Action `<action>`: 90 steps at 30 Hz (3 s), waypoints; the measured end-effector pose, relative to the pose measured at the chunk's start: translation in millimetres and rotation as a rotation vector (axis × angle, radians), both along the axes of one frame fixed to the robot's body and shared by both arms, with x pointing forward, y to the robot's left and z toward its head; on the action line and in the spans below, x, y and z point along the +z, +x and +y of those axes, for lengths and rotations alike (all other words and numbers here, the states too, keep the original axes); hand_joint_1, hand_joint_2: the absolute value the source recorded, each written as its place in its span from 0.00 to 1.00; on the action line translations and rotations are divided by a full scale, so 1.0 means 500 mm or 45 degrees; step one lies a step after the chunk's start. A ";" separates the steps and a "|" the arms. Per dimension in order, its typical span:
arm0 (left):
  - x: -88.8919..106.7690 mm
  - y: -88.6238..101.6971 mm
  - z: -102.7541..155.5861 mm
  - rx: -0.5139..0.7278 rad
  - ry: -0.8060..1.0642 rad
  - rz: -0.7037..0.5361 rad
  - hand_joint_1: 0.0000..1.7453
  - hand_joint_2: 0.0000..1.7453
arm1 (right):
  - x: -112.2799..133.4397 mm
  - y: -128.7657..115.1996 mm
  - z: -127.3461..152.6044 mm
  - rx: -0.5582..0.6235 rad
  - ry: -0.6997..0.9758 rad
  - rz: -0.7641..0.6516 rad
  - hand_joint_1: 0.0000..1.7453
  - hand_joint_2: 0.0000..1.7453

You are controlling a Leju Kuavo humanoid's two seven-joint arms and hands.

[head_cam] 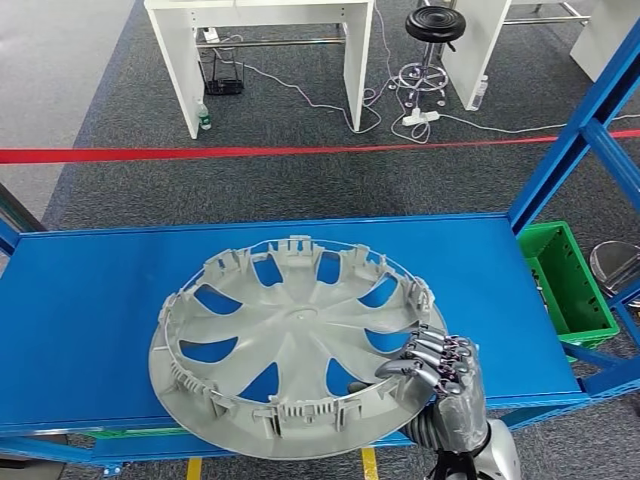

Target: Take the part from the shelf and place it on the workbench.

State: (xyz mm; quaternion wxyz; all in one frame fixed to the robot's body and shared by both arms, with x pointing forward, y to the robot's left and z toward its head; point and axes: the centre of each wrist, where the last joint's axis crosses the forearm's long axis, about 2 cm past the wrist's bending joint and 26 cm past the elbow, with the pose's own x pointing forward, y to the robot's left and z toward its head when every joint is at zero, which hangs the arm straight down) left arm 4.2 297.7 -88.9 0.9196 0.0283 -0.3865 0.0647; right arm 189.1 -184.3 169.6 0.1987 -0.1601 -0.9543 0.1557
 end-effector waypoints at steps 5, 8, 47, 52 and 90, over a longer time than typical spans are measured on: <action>0.000 0.000 0.001 0.009 0.016 0.010 0.00 1.00 | 0.000 -0.004 0.009 0.023 0.046 0.055 1.00 1.00; 0.000 0.000 0.001 0.014 0.029 0.012 0.00 1.00 | 0.001 -0.005 0.014 0.038 0.067 0.078 1.00 1.00; 0.000 0.001 0.002 0.018 0.054 0.009 0.00 1.00 | 0.003 -0.012 0.005 0.058 0.077 0.096 1.00 1.00; 0.000 0.005 -0.001 0.002 0.048 0.009 0.00 1.00 | 0.003 -0.016 0.000 0.043 0.078 0.092 1.00 1.00; -0.002 0.011 -0.006 -0.095 0.054 0.016 0.00 1.00 | -0.006 -0.046 -0.044 -0.074 0.067 0.105 1.00 1.00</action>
